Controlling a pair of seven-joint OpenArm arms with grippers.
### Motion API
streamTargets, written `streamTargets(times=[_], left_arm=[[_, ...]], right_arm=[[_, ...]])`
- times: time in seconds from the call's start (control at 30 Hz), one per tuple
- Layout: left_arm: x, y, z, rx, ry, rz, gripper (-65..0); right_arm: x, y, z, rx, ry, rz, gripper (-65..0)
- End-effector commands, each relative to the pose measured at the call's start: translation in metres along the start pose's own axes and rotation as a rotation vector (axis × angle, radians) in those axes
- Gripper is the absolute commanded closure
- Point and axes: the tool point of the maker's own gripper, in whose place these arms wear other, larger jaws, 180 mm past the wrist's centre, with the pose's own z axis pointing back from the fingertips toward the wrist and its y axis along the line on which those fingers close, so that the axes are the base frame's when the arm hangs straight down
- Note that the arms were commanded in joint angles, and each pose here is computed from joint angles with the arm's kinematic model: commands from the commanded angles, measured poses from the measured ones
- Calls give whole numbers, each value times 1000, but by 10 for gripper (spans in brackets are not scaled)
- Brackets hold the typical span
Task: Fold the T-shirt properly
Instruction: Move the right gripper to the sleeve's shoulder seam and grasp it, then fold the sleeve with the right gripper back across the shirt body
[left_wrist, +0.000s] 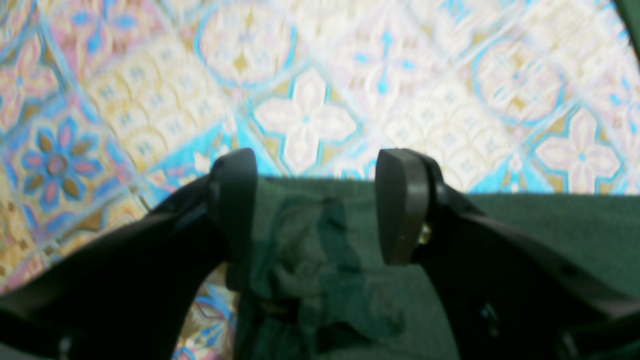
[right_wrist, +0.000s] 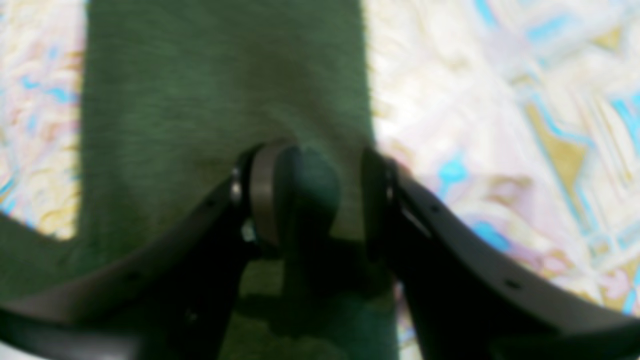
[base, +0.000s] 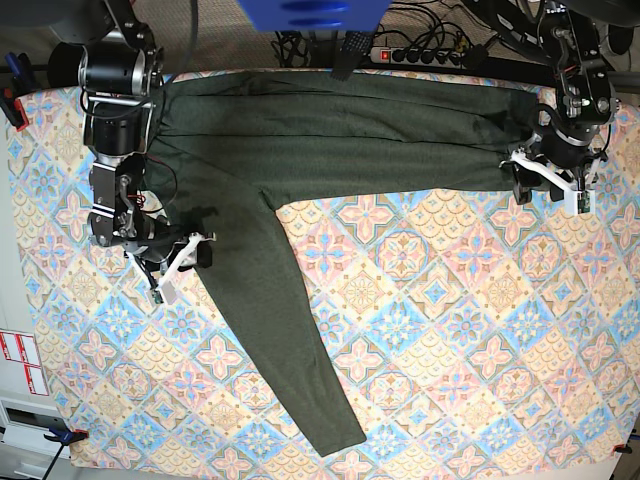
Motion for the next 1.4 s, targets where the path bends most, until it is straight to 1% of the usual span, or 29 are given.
streamTargets(times=[0.0, 0.13, 0.23, 0.3, 0.47, 0.73, 0.9, 1.1, 1.17, 1.33, 1.37], left_arm=[[16, 0, 3, -3, -51, -14, -384], [16, 0, 3, -3, -51, -14, -384], [16, 0, 3, -3, -51, -14, -384], [16, 0, 3, -3, -51, -14, -384], [16, 0, 2, -3, -50, -14, -384], [14, 0, 3, -4, -47, -15, -384], [14, 0, 3, -4, -45, -15, -384], [14, 0, 3, -4, -45, -15, -384], [14, 0, 3, -4, -45, -15, -384], [14, 0, 3, -4, -45, -15, -384], [14, 0, 3, -5, -45, -16, -384]], right_arm=[[31, 5, 0, 17, -76, 13, -240], [26, 0, -5, -24, -32, 87, -240], [22, 12, -13, -21, -5, 126, -240], [22, 18, -16, -13, -6, 125, -240], [24, 16, -14, -17, -14, 124, -237], [40, 16, -9, -29, -54, 145, -237], [42, 11, -6, -39, -59, 146, -237], [48, -9, 3, -73, -120, 69, -239], [48, -20, 9, -93, -115, 74, -239], [46, -23, 10, -99, -111, 70, -240], [41, -25, 9, -98, -97, 64, -240]])
